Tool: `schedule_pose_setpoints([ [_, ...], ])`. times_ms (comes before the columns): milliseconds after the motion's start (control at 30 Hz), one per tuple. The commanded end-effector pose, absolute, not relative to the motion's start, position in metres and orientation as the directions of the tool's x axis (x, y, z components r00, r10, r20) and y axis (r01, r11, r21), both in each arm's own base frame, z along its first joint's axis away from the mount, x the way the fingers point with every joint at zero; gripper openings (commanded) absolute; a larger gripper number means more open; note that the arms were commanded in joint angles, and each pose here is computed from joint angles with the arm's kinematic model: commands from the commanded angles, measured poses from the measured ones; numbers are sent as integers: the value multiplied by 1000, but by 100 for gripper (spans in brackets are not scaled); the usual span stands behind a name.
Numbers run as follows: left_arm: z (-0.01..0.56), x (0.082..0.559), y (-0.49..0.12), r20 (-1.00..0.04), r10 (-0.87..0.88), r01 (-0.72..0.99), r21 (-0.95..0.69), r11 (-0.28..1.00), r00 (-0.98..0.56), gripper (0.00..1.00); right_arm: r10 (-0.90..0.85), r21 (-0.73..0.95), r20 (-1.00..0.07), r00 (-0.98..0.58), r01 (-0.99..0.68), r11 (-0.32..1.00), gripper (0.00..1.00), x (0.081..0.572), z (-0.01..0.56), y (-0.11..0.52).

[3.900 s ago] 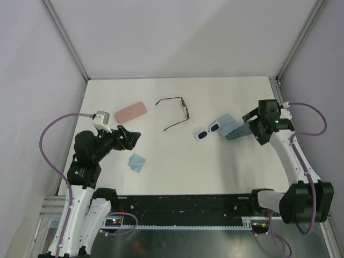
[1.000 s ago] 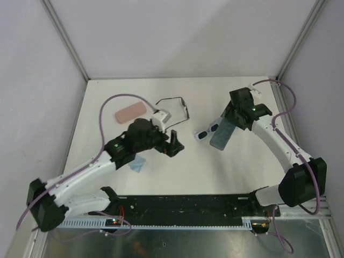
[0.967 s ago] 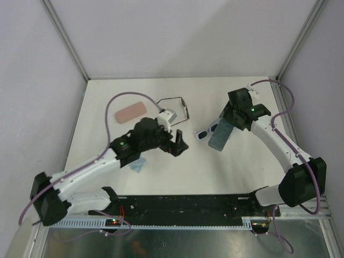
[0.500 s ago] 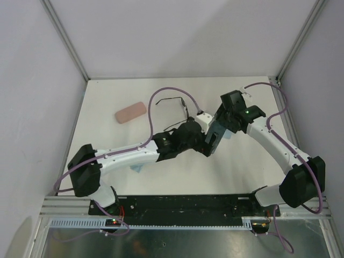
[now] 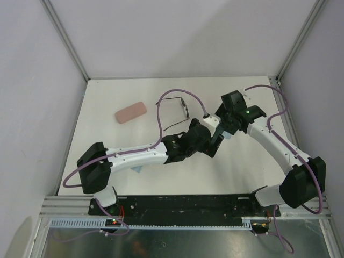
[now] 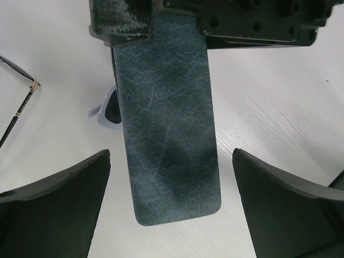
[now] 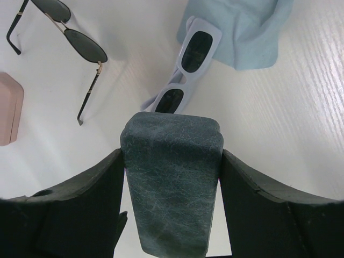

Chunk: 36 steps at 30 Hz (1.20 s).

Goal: Organize the sunglasses
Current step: Pass from the right arm to the left

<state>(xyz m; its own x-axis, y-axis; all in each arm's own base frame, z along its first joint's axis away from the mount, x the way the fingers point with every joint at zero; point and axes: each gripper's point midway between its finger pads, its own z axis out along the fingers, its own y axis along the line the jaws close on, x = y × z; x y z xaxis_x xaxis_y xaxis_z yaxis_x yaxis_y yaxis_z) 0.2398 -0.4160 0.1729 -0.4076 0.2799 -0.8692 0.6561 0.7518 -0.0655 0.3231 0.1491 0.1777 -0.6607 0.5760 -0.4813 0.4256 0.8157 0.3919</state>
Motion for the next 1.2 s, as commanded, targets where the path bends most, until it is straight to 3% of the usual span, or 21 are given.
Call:
schedule_pose_setpoints([
  [0, 193, 252, -422, -904, 234, 620, -41, 784, -357, 100, 615, 475, -468, -635, 406, 780, 55, 324, 200, 157],
  [133, 190, 256, -420, -905, 235, 598, -27, 801, -356, 96, 615, 483, -464, -637, 400, 779, 55, 323, 201, 159],
  [300, 190, 256, -421, -905, 235, 601, -29, 799, -356, 65, 613, 480, -460, -642, 401, 780, 55, 322, 199, 159],
  [367, 189, 257, -421, -904, 234, 595, -27, 803, -357, 59, 614, 483, -455, -645, 401, 779, 55, 322, 198, 160],
  [433, 187, 257, -420, -902, 233, 589, -28, 808, -363, 58, 616, 485, -451, -646, 402, 776, 55, 321, 197, 161],
  [600, 182, 255, -420, -897, 231, 592, -41, 805, -377, 88, 623, 493, -448, -641, 404, 771, 55, 320, 198, 160],
  [700, 179, 254, -422, -894, 241, 601, -39, 798, -378, 93, 625, 496, -447, -641, 404, 769, 55, 320, 198, 161],
  [900, 175, 254, -422, -891, 252, 603, -31, 797, -378, 75, 622, 492, -442, -647, 406, 770, 55, 318, 196, 161],
  [1067, 172, 255, -423, -889, 253, 598, -28, 801, -381, 73, 632, 495, -437, -640, 415, 763, 56, 317, 196, 160],
  [1167, 175, 256, -422, -891, 240, 590, -38, 806, -385, 63, 637, 495, -439, -634, 421, 760, 57, 316, 196, 158],
])
